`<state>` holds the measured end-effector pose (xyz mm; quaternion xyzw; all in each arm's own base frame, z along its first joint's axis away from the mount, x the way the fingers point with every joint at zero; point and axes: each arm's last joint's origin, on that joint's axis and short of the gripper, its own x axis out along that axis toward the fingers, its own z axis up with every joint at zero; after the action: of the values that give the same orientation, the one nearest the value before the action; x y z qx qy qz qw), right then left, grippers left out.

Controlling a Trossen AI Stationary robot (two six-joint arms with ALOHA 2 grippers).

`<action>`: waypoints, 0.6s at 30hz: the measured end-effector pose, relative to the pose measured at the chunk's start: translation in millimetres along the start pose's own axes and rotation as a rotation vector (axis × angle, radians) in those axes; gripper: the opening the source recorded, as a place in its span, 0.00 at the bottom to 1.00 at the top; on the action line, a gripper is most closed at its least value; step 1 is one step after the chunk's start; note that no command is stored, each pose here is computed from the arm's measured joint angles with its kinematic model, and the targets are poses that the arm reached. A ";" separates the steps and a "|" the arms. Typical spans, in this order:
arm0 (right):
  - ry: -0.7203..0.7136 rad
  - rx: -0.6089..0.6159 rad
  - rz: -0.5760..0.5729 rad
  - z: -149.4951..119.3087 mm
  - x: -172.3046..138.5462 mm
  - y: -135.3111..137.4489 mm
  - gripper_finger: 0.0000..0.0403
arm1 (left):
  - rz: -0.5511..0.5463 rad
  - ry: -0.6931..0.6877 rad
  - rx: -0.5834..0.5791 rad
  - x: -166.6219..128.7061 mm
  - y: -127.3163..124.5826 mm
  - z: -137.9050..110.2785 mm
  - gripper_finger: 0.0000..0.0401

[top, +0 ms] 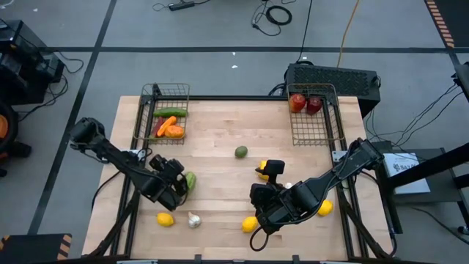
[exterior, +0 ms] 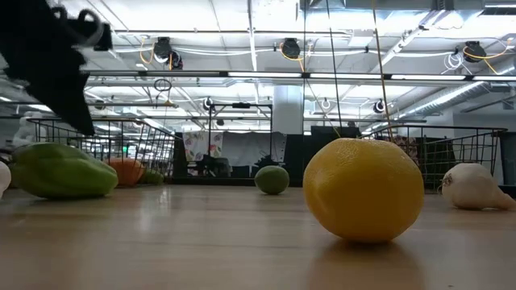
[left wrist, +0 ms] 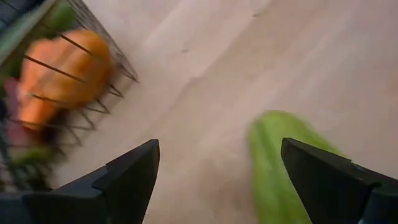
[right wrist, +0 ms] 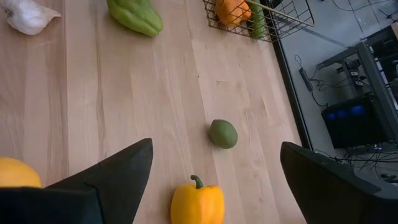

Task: Sort produce into baskets
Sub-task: Put the green chayote into the left wire basket

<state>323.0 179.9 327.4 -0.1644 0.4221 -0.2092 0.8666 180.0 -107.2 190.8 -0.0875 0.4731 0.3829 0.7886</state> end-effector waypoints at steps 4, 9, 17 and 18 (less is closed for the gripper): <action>0.000 -0.008 0.000 0.0 0.0 0.0 0.85 | -0.089 0.026 -0.136 -12.1 -10.0 5.6 0.85; 0.001 -0.018 0.000 -0.1 0.0 0.0 0.85 | -0.157 0.021 -0.188 -15.3 -17.2 5.7 0.86; 0.002 -0.022 0.002 -0.1 0.0 0.1 0.85 | -0.147 0.048 -0.162 -12.2 -18.4 5.9 0.99; 0.004 -0.023 0.006 -0.1 0.0 0.1 0.85 | -0.144 0.068 -0.152 -11.4 -19.0 4.7 0.99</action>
<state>322.9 180.0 327.3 -0.1726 0.4264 -0.2023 0.8645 193.2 -123.9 198.4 -0.1940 0.4617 0.3568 0.7886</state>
